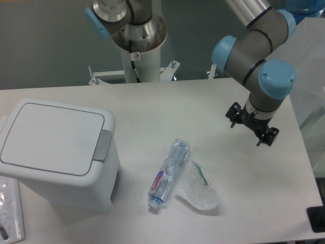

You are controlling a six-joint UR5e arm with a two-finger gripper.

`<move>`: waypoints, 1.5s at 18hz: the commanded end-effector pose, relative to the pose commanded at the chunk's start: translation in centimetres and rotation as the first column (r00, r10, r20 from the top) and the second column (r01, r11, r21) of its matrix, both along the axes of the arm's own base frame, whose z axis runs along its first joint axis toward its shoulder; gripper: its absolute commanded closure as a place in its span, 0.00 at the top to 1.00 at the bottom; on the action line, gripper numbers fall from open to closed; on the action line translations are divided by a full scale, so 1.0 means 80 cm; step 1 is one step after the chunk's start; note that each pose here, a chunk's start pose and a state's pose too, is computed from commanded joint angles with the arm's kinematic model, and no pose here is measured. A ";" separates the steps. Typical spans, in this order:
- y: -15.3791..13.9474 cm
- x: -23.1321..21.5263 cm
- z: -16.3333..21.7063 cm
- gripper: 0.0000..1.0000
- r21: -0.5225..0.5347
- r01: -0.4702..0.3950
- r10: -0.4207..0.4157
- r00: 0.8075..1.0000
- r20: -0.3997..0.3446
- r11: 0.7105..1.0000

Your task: Open the trash can

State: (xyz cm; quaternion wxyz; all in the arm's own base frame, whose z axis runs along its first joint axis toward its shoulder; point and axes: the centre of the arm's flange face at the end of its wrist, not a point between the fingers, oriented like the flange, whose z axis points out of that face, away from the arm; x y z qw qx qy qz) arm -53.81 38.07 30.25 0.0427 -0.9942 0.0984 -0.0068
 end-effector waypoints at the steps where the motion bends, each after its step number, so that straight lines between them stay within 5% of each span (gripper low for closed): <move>1: 0.006 0.003 0.005 1.00 0.027 -0.041 0.041 0.999 0.010 0.999; 8: 0.042 0.038 0.061 1.00 0.177 -0.240 0.229 0.970 0.079 0.955; 12: 0.087 0.063 0.111 1.00 0.262 -0.361 0.344 0.932 0.110 0.895; 17: 0.145 0.100 0.163 1.00 0.341 -0.378 0.362 0.926 0.112 0.861; 27: 0.184 0.198 0.256 1.00 0.470 -0.408 0.375 0.912 0.168 0.783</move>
